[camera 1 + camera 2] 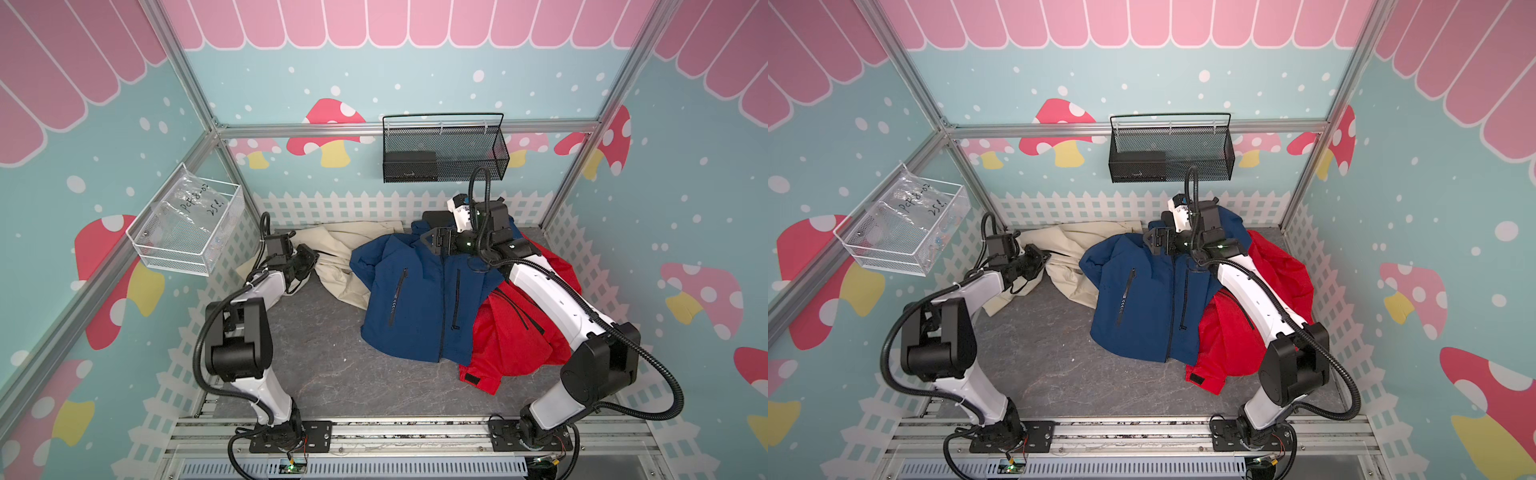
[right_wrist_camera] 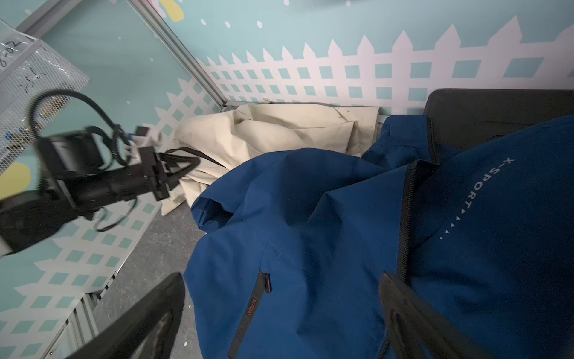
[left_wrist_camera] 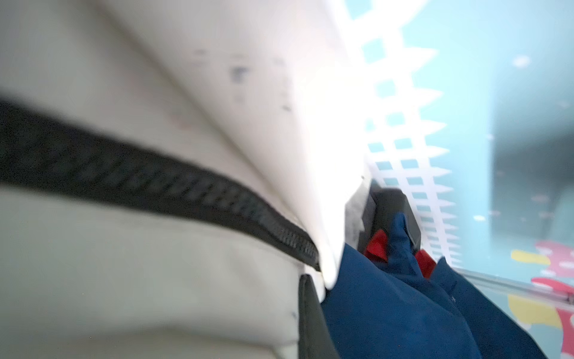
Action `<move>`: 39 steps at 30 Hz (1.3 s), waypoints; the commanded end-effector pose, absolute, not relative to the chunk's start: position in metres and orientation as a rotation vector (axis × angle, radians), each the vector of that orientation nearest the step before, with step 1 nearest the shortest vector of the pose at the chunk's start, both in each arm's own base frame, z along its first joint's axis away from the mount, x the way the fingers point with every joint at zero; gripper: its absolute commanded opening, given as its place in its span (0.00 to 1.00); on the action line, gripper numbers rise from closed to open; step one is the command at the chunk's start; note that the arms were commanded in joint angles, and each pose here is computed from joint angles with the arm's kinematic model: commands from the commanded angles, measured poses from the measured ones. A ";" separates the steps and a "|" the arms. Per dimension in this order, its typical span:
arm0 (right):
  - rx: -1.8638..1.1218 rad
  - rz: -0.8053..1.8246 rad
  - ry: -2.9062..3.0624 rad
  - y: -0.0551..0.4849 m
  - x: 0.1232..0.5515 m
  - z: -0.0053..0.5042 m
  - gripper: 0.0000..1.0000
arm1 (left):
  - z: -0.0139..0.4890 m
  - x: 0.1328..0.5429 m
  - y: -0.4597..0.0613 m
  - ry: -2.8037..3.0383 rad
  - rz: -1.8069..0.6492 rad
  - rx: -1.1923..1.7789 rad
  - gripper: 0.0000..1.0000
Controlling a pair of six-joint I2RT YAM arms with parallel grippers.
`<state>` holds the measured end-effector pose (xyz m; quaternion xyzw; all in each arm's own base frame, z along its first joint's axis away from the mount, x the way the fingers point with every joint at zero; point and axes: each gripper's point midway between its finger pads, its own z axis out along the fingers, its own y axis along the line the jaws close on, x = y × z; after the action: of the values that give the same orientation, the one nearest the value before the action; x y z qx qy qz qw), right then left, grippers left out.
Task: Unzip the jacket
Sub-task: Pick up the jacket from the corner of the board, then place the jacket on the jacket.
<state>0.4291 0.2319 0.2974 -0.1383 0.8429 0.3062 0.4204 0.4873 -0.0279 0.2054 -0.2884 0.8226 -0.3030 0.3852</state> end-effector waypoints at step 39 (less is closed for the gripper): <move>-0.580 0.924 2.157 0.186 0.374 0.247 1.00 | 0.214 0.310 -0.213 2.355 -0.898 0.516 0.13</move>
<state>0.3822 0.1690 0.2577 -0.2236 0.8281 0.3417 0.3840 0.2913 -0.2178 0.1901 0.1995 0.8932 -0.3424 0.2123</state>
